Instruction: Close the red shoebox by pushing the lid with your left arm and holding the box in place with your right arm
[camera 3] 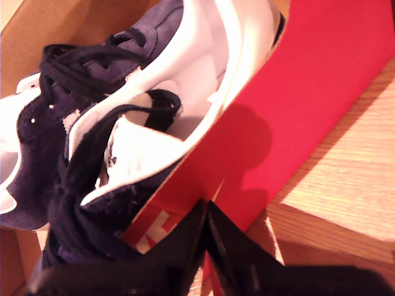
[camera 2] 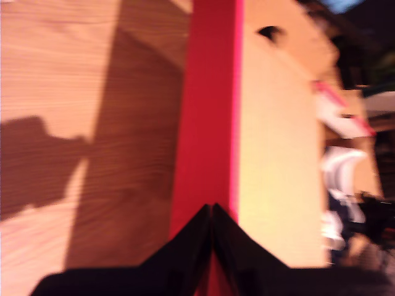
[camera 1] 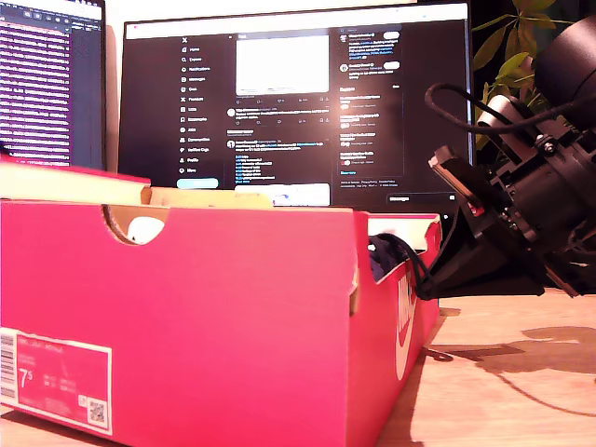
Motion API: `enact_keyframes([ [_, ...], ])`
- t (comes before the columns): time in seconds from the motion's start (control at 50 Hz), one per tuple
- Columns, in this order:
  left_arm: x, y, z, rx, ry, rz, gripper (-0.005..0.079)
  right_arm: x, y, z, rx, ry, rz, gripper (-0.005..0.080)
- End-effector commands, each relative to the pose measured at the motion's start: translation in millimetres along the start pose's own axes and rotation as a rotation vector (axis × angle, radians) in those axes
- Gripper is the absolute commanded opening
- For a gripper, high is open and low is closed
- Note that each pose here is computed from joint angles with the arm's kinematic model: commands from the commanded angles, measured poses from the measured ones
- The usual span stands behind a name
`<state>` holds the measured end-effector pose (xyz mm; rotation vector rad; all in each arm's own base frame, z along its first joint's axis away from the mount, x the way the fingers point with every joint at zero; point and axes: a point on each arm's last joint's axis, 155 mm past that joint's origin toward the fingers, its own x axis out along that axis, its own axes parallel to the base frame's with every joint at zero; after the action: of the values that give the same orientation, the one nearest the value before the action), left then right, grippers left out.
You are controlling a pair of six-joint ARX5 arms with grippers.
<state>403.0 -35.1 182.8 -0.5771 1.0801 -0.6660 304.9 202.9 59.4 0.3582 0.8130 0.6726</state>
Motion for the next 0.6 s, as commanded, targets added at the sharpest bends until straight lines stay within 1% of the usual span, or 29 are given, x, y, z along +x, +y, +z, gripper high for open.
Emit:
enact_keyframes([
  [0.0,23,-24,-12,0.014,0.074,-0.057,-0.0019,5,13,7,-0.035,-0.016,0.038,-0.0012],
  [0.14,34,-42,-20,0.030,0.129,-0.068,-0.0019,5,13,7,-0.037,-0.016,0.038,-0.0012],
  [0.34,43,-62,-25,0.086,0.182,-0.042,-0.0019,5,13,7,-0.038,-0.015,0.038,-0.0012],
  [0.42,42,-68,-24,0.105,0.194,-0.017,-0.0019,5,13,7,-0.038,-0.015,0.038,-0.0012],
  [0.58,36,-70,-18,0.137,0.198,0.089,-0.0019,5,13,7,-0.041,-0.016,0.039,-0.0012],
])
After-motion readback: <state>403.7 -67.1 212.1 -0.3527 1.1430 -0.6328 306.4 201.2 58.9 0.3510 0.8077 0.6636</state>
